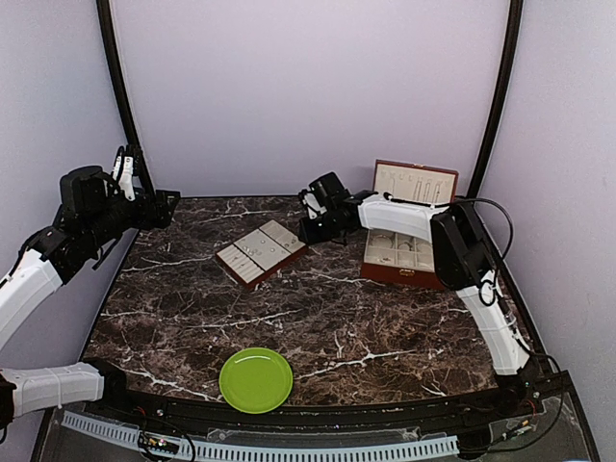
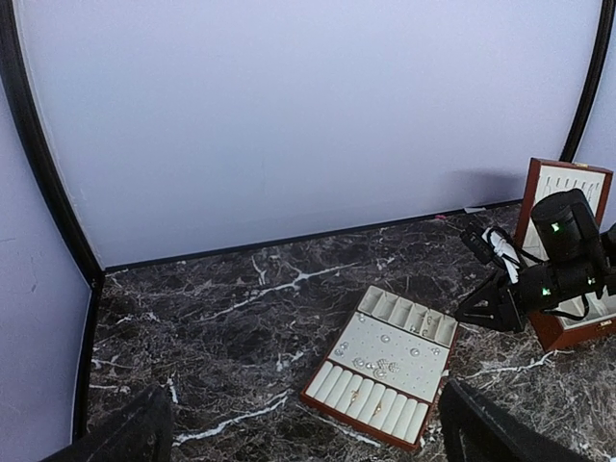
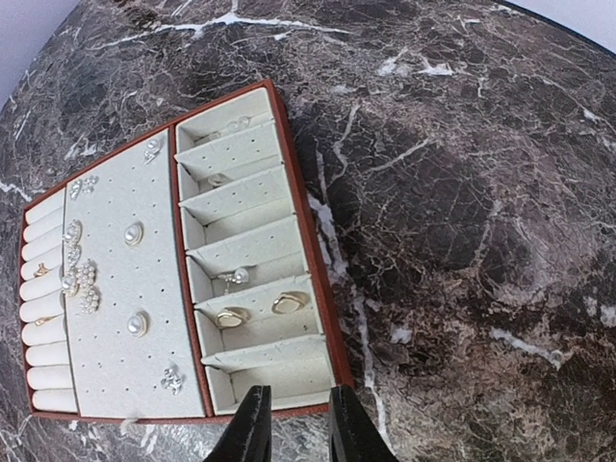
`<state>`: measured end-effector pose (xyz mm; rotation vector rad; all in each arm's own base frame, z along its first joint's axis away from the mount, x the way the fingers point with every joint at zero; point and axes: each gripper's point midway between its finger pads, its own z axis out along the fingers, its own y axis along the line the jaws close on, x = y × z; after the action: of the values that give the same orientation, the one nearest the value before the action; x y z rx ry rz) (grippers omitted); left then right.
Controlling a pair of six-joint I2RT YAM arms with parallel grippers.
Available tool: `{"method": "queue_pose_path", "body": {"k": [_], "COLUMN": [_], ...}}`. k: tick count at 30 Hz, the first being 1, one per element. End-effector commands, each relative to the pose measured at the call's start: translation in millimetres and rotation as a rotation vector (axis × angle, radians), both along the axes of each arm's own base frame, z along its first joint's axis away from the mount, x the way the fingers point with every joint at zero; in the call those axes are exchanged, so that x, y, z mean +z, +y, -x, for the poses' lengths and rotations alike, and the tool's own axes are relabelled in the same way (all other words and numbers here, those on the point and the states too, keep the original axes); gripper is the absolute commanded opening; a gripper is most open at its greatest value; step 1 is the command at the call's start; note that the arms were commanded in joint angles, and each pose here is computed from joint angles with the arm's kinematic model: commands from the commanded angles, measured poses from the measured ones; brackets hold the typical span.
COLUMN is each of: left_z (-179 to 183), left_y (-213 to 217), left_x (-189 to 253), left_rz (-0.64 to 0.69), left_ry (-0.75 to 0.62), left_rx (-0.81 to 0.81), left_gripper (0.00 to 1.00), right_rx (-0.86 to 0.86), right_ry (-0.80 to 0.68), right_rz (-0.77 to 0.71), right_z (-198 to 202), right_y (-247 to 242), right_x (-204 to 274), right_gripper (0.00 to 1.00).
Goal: Organize the mixed jewelry
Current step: Move to the center of the board in the compartment layer.
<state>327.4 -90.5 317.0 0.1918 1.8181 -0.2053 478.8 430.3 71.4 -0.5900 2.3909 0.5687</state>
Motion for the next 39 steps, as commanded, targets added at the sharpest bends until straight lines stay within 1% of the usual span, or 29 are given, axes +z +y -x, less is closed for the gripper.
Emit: {"method": "queue_pose_path", "body": {"k": [1,12,22,28,39], "left_z": [3,2,2,1,2], "left_y": [-3,-3,-2,-2,-2], "left_x": [12,11,10,9,10], "left_rz": [0.026,0.025,0.023,0.022,0.023], "left_ry": [-0.035,-0.033,-0.032,-0.029,-0.031], "left_rx": [-0.015,-0.013,-0.009,-0.008,-0.009], "left_gripper": [0.99,0.99,0.99,0.99,0.99], "right_rx": [0.018,0.015,0.048,0.043,0.047], "right_ry": [-0.009,-0.034,-0.023,-0.032,-0.04], "right_rz": [0.017,0.045,0.082,0.096,0.117], "right_z": [-8,-17,-15,-15,0], "right_y": [2,0,-2,-6,-15], "right_x": [-6,-14,-32,-31,-19], "right_gripper": [0.22,0.22,0.21,0.15,0.01]}}
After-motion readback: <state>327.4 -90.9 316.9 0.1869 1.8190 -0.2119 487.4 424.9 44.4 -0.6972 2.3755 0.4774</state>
